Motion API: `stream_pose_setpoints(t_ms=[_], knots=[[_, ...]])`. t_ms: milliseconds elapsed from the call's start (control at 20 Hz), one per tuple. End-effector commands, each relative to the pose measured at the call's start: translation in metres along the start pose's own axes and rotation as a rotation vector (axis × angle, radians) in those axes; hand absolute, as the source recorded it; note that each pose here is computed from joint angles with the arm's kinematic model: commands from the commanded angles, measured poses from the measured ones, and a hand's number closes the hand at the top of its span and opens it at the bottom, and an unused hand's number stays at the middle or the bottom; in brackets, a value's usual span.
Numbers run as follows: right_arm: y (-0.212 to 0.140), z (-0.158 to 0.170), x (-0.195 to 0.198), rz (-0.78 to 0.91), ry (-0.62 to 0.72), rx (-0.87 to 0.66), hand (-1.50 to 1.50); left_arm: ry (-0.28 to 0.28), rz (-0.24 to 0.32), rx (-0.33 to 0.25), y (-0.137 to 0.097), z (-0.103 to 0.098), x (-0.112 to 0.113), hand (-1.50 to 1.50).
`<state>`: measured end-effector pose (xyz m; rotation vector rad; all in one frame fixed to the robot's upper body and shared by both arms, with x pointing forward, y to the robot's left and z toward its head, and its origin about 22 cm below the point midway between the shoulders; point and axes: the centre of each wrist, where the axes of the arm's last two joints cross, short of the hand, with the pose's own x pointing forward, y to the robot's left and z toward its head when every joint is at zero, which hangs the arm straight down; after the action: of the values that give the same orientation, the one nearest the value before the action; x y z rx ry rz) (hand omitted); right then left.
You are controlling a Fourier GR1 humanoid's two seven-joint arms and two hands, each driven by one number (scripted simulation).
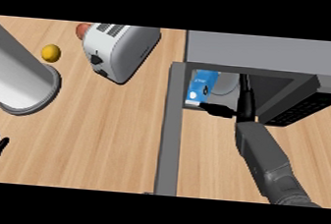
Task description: Pick up the milk, place it into the microwave and close the microwave
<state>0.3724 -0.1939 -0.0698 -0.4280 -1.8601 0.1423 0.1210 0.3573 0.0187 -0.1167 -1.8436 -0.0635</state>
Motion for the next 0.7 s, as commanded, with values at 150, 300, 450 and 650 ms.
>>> stream_pose_setpoints(t_ms=[150, 300, 450, 650], knots=[[0.022, 0.041, -0.012, -0.253, 0.017, 0.124, -1.5, 0.005, 0.076, -0.136, -0.019, 0.0, -0.002, -1.5], [0.016, 0.049, -0.016, -0.313, -0.018, 0.137, -1.5, 0.012, 0.1, -0.159, -0.026, -0.012, -0.005, -1.5], [0.005, 0.093, -0.036, -0.345, -0.017, 0.131, -1.5, 0.009, 0.094, -0.192, -0.038, -0.011, 0.007, -1.5], [0.006, 0.102, -0.026, -0.338, -0.016, 0.121, -1.5, 0.042, 0.072, -0.309, -0.045, -0.016, -0.004, -1.5]])
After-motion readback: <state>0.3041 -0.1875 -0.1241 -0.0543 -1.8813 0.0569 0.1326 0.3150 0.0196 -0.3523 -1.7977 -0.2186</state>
